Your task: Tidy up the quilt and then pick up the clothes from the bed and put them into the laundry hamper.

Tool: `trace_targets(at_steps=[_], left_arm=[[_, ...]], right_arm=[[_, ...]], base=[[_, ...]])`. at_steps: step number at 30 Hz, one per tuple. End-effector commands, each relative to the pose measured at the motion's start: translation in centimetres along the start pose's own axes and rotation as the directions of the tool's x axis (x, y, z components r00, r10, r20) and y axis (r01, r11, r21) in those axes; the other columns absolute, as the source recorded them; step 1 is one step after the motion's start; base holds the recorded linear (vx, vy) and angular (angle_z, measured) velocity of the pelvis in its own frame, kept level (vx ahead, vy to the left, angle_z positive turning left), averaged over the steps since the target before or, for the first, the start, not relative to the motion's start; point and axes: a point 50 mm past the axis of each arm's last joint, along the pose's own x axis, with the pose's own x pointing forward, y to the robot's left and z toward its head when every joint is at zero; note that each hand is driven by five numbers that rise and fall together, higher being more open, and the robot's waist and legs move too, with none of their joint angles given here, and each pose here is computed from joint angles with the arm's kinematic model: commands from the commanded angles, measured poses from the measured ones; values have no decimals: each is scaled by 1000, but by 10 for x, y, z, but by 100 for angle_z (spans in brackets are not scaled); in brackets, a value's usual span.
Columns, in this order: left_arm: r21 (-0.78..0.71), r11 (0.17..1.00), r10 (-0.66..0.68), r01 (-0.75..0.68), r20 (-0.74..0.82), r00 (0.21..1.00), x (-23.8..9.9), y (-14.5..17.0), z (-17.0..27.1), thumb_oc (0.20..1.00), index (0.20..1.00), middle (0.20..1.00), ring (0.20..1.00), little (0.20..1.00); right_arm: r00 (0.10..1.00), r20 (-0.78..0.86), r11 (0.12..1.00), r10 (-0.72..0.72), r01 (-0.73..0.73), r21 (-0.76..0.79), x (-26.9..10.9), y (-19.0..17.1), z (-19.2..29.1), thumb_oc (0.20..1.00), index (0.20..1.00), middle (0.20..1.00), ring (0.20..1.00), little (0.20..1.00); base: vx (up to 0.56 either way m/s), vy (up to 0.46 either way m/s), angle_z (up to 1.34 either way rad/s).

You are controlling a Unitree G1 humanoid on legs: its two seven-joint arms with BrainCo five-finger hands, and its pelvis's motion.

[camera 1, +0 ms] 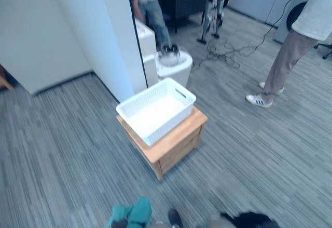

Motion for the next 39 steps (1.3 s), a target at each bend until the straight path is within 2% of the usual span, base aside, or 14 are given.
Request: trace_targets(at_steps=[1, 10, 14, 16, 17, 19, 20, 22, 24, 28, 29, 31, 33, 39], left_arm=[[21, 995, 91, -94, 96, 991, 6, 32, 29, 200, 200, 200, 200, 200], [95, 989, 101, -114, 136, 985, 6, 37, 38, 200, 200, 200, 200, 200], [112, 987, 99, -111, 106, 989, 6, 35, 23, 200, 200, 200, 200, 200], [77, 993, 89, -93, 58, 994, 3, 25, 4, 200, 200, 200, 200, 200], [77, 993, 88, -92, 58, 994, 3, 25, 4, 200, 200, 200, 200, 200], [83, 994, 65, -72, 86, 994, 2, 14, 12, 200, 200, 200, 200, 200], [84, 994, 64, -71, 87, 994, 2, 13, 12, 200, 200, 200, 200, 200], [82, 994, 57, -72, 168, 984, 1, 11, 35, 200, 200, 200, 200, 200], [82, 994, 51, -67, 180, 982, 1, 9, 36, 200, 200, 200, 200, 200], [103, 994, 4, -32, 261, 965, -3, -4, 54, 200, 200, 200, 200, 200], [102, 994, -1, -29, 283, 959, -4, -4, 58, 200, 200, 200, 200, 200], [94, 995, 0, -27, 282, 960, -4, -4, 58, 200, 200, 200, 200, 200], [66, 997, 9, -26, 252, 968, -4, -4, 49, 200, 200, 200, 200, 200], [65, 998, -2, -10, 177, 984, -4, -11, 26, 200, 200, 200, 200, 200]], right_arm=[[987, 144, 997, -68, 64, 32, 5, -18, 44, 200, 200, 200, 200, 200], [938, 300, 984, -175, 159, 78, 1, -49, 80, 200, 200, 200, 200, 200], [853, 461, 969, -247, 231, 91, -12, -72, 114, 200, 200, 200, 200, 200], [709, 635, 941, -305, 327, 87, -36, -102, 149, 200, 200, 200, 200, 200], [710, 635, 941, -305, 328, 86, -36, -103, 148, 200, 200, 200, 200, 200], [585, 732, 899, -349, 430, 85, -59, -130, 168, 200, 200, 200, 200, 200], [585, 731, 898, -350, 431, 84, -59, -131, 167, 200, 200, 200, 200, 200], [405, 836, 838, -370, 533, 113, -93, -159, 200, 200, 200, 200, 200, 200], [354, 860, 826, -369, 549, 128, -104, -166, 206, 200, 200, 200, 200, 200], [135, 924, 745, -357, 638, 194, -152, -193, 232, 200, 200, 200, 200, 200], [29, 940, 716, -340, 656, 239, -176, -201, 246, 200, 200, 200, 200, 200], [-12, 945, 716, -325, 650, 255, -186, -201, 252, 200, 200, 200, 200, 200], [-145, 951, 715, -273, 631, 301, -217, -201, 274, 200, 200, 200, 200, 200], [-285, 943, 738, -173, 596, 315, -254, -189, 304, 200, 200, 200, 200, 200]], base=[[409, -98, 82], [318, -177, 89], [209, -258, 60], [252, -353, 18], [143, -207, 12], [82, -177, 50], [37, -120, 94], [62, -92, 110], [35, -21, 76], [70, 41, 14], [68, 11, 19], [40, 6, 10], [50, 10, 0], [50, -11, 0]])
